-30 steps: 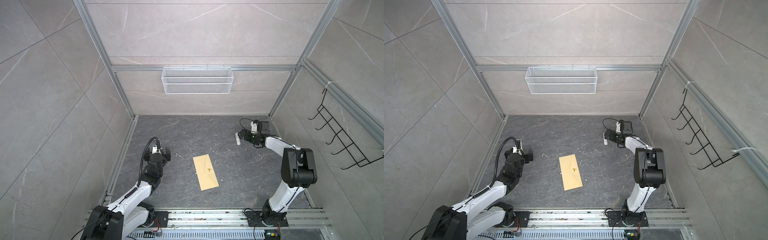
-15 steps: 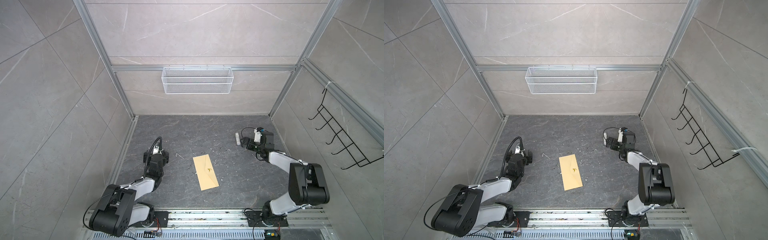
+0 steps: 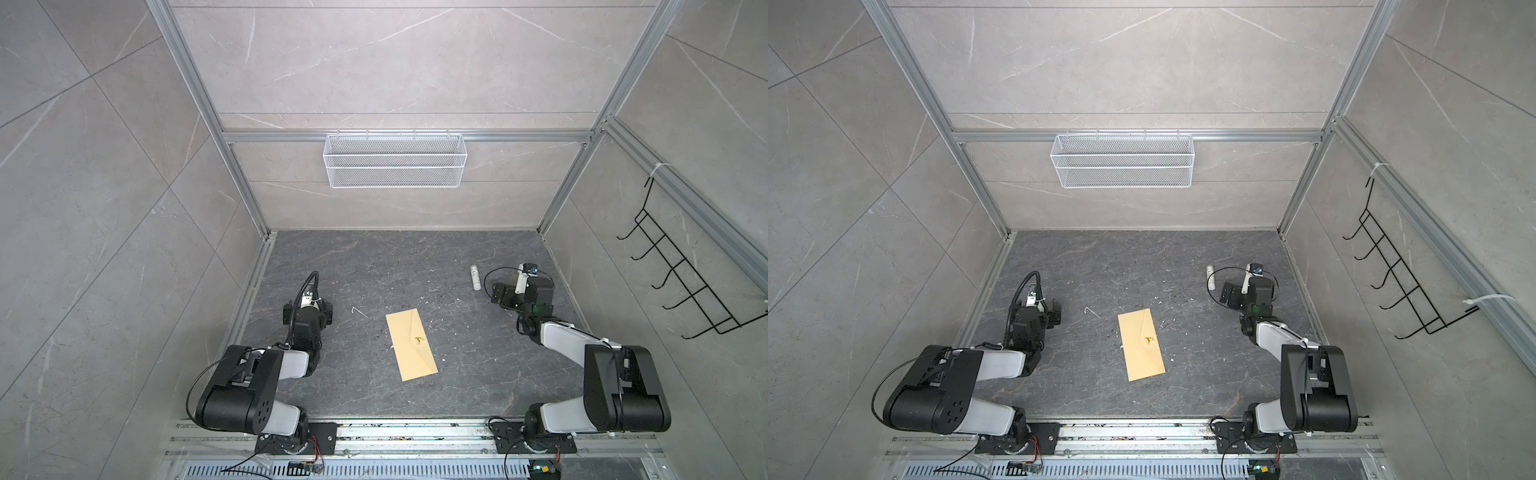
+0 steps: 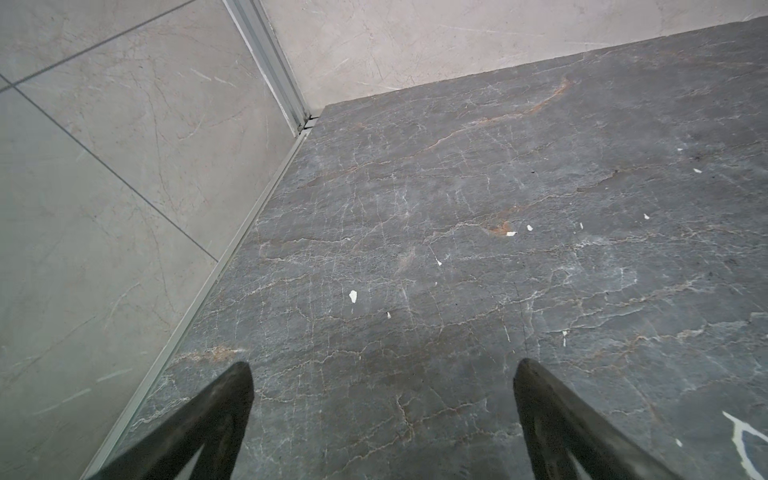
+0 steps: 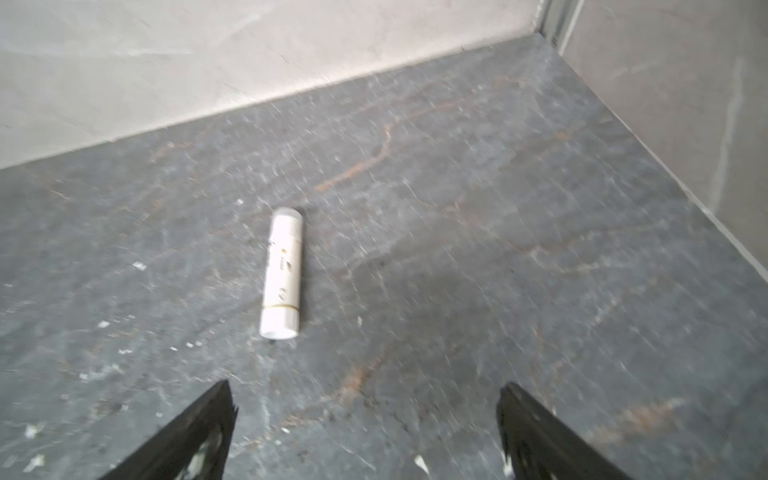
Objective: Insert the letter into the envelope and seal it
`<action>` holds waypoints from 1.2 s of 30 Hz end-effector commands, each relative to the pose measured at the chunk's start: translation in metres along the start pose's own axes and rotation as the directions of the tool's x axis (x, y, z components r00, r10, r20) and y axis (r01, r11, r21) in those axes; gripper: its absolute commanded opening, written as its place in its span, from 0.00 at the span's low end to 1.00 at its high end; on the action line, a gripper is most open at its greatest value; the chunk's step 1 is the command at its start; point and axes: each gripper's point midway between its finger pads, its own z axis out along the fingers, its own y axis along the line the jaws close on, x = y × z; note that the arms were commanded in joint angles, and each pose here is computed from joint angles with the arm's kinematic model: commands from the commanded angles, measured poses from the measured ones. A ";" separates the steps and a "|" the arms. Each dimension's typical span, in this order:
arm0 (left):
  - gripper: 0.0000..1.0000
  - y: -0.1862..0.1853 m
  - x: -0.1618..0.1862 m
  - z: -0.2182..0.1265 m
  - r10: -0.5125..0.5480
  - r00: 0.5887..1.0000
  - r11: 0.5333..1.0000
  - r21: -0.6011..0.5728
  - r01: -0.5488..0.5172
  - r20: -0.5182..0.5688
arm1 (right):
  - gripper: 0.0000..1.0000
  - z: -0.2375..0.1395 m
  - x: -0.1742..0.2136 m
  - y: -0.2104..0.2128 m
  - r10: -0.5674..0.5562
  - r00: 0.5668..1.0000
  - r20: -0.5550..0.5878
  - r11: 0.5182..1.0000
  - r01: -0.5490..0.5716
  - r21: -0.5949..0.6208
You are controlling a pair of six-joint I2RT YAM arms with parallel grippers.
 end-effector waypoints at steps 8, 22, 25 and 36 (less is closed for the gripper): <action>1.00 0.000 -0.007 0.003 -0.113 0.991 0.987 0.127 0.103 0.077 | 1.00 0.005 0.003 0.020 -0.178 0.982 0.067 0.981 0.171 0.090; 1.00 -0.006 -0.002 0.015 -0.128 0.992 0.969 0.213 0.124 0.005 | 0.99 -0.013 0.010 0.051 -0.273 0.943 0.193 0.961 0.276 0.011; 1.00 -0.005 -0.002 0.017 -0.136 0.991 0.967 0.218 0.134 -0.007 | 0.99 -0.014 0.019 0.050 -0.253 0.945 0.206 0.963 0.266 -0.038; 1.00 0.012 0.003 0.026 -0.178 0.983 0.975 0.123 0.183 -0.054 | 0.99 -0.010 0.020 0.051 -0.243 0.949 0.203 0.962 0.263 -0.075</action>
